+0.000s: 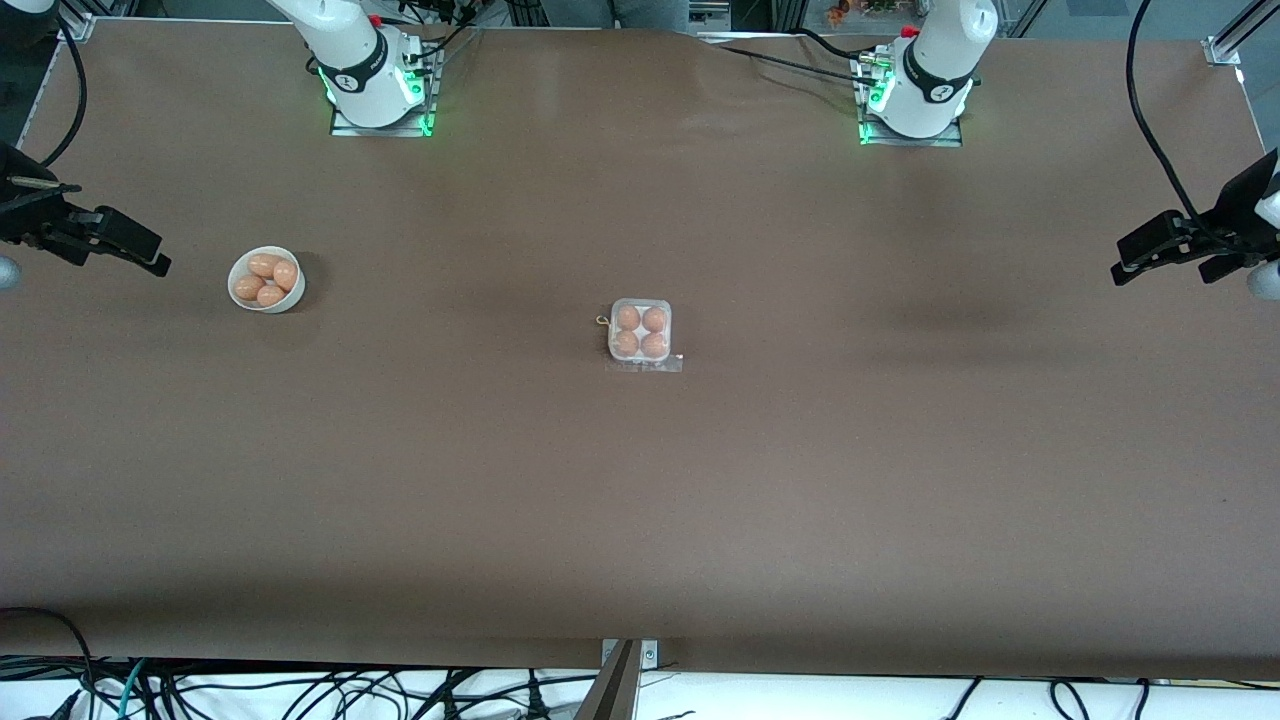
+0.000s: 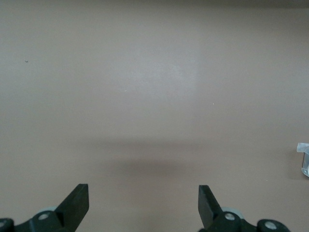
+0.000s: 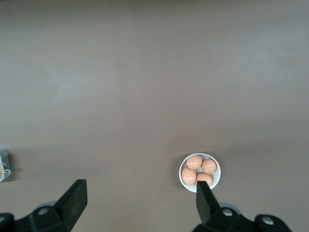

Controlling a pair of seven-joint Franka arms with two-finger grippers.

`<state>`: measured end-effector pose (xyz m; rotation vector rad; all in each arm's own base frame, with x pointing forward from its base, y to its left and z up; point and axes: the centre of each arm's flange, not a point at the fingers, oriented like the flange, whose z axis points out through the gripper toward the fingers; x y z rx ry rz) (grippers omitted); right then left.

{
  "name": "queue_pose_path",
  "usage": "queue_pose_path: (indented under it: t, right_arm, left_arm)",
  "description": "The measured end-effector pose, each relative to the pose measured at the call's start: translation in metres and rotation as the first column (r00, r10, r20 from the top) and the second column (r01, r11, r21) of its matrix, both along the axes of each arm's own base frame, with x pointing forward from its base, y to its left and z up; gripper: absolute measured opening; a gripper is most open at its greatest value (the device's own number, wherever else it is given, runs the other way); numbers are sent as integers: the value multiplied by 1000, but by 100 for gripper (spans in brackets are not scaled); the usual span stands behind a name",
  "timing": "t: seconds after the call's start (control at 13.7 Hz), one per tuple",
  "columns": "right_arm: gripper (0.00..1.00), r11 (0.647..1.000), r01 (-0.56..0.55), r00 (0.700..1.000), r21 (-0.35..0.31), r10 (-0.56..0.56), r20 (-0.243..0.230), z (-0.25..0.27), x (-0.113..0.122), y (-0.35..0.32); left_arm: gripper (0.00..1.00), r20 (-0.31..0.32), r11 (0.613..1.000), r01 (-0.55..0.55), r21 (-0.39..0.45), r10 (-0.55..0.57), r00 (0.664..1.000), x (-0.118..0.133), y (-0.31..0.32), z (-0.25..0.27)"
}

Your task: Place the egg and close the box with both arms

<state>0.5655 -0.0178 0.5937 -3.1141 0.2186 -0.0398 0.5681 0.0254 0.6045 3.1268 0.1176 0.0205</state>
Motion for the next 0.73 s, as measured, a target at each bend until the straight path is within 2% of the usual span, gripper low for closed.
queue_pose_path:
  t: [0.73]
  right_arm:
    - [100, 1000, 0, 1000, 0, 0, 4, 0, 0, 0]
  left_arm:
    - [100, -24, 1000, 2, -2, -2, 1000, -4, -1, -5]
